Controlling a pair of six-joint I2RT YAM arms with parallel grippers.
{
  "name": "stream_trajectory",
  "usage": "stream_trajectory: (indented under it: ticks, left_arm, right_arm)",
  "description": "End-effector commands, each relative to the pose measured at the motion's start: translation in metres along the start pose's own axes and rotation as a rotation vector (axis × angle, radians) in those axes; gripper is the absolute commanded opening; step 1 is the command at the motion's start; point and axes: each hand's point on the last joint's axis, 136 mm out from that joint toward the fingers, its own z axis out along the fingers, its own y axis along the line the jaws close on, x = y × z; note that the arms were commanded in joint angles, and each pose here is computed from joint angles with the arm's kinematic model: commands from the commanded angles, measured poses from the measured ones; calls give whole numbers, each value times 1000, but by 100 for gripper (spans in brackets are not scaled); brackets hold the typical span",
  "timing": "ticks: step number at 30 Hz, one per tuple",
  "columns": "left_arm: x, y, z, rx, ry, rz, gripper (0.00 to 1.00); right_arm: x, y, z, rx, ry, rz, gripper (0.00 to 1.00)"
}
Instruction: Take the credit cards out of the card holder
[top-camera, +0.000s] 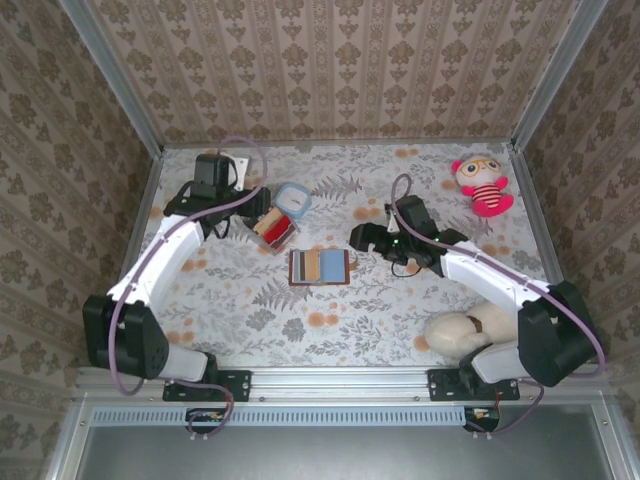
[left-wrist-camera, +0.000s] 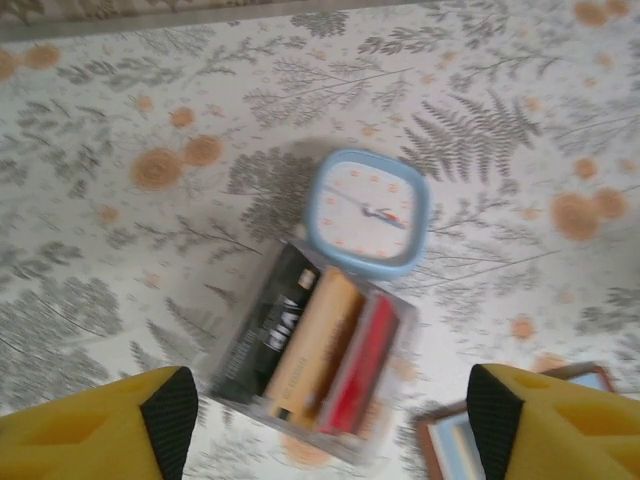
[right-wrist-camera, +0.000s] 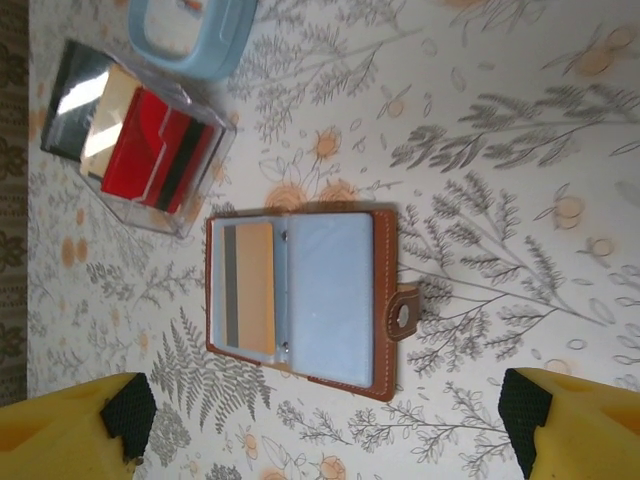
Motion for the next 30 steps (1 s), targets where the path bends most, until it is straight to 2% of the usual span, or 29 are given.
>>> stream_trajectory:
  ticks: [1, 5, 7, 8, 10, 12, 20, 30]
  left_arm:
    - [22, -15, -8, 69, 42, -159, 81]
    - [43, -26, -16, 133, 53, -249, 90]
    - [52, -32, -18, 175, 54, -290, 92]
    - [57, -35, -19, 190, 57, -299, 96]
    - [74, -33, -21, 176, 85, -323, 100]
    - [88, -33, -23, 168, 100, -337, 100]
    - [127, -40, -15, 173, 166, -376, 99]
    - [139, -51, 0, 178, 228, -357, 98]
  right_arm:
    - [12, 17, 18, -27, 65, -20, 89]
    - [27, 34, 40, -47, 137, -52, 79]
    - [37, 42, 56, -67, 184, -53, 70]
    - [41, 46, 62, -75, 202, -52, 66]
    - [51, 53, 75, -83, 237, -52, 56]
    - [56, 59, 85, -82, 261, -52, 51]
    - [65, 56, 112, -55, 294, -20, 37]
    - [67, 44, 131, 1, 308, -8, 26]
